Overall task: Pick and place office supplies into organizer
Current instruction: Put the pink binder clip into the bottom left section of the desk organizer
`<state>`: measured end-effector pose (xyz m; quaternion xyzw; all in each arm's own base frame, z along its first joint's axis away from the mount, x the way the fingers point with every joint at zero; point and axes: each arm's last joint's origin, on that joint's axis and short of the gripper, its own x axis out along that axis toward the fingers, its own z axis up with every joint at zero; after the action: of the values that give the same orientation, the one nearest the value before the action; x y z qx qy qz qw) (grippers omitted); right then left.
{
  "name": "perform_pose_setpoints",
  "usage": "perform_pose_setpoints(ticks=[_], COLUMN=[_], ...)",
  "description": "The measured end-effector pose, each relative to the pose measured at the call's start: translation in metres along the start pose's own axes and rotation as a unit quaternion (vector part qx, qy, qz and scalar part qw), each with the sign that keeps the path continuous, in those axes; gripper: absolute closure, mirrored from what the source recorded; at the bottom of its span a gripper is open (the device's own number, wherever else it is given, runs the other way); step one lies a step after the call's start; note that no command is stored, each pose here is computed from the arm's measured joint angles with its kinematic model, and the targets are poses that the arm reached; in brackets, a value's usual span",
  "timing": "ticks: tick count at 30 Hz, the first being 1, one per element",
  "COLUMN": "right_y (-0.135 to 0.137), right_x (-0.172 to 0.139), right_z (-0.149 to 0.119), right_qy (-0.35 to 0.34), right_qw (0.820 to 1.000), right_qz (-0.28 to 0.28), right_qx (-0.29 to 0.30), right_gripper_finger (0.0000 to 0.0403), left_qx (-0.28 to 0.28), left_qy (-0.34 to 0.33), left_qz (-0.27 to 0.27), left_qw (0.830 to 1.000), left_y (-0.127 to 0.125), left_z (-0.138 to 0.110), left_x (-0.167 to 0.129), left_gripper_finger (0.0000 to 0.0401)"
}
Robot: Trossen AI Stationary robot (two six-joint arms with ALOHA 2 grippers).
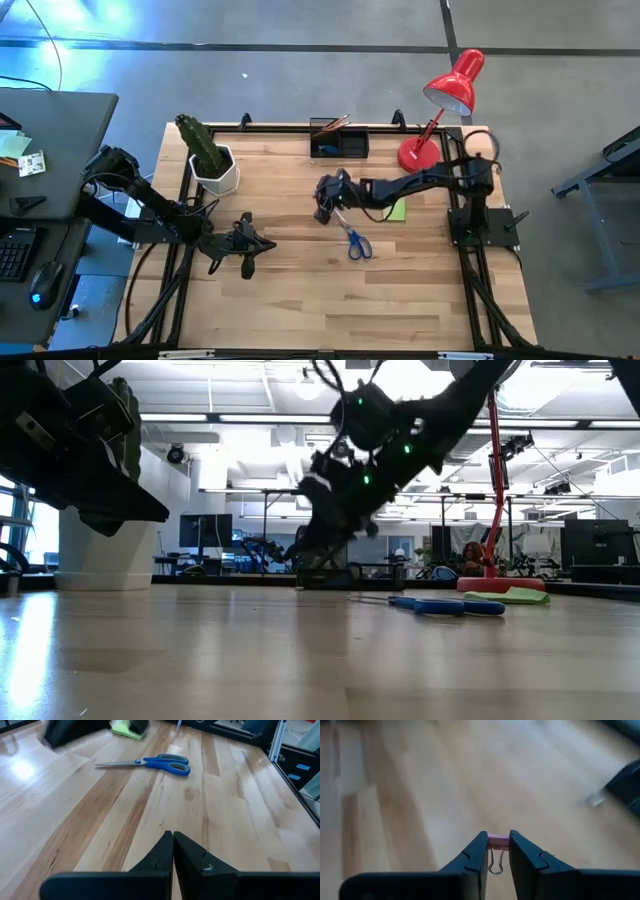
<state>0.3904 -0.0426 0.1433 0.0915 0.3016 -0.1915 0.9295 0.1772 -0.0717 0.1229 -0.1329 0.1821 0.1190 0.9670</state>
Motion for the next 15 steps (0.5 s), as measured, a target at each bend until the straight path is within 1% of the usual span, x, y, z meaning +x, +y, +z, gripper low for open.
perform_pose_setpoints(ticks=[4, 8, 11, 15], right_y=[-0.017, -0.042, -0.065, -0.093], right_x=[-0.009, -0.010, -0.008, -0.006], right_z=[0.026, 0.048, 0.055, 0.058], right_qy=[-0.036, -0.056, -0.055, -0.052], right_qw=[0.999, 0.996, 0.995, 0.992], right_qz=[-0.033, -0.062, -0.087, -0.116], right_qx=[-0.006, -0.014, -0.010, 0.007], right_gripper_finger=[0.0353, 0.0348, 0.0345, 0.0345], left_qx=[0.000, 0.001, 0.002, 0.002], left_qy=[0.000, 0.001, 0.003, 0.003], left_qz=[0.000, 0.001, 0.002, 0.002], left_qw=[1.000, 1.000, 1.000, 1.000], left_y=[0.000, 0.000, 0.000, 0.000], left_z=[0.000, 0.000, -0.001, -0.001], left_x=[0.000, 0.000, 0.000, 0.000], left_gripper_finger=[0.0398, 0.0398, 0.0398, 0.0398])
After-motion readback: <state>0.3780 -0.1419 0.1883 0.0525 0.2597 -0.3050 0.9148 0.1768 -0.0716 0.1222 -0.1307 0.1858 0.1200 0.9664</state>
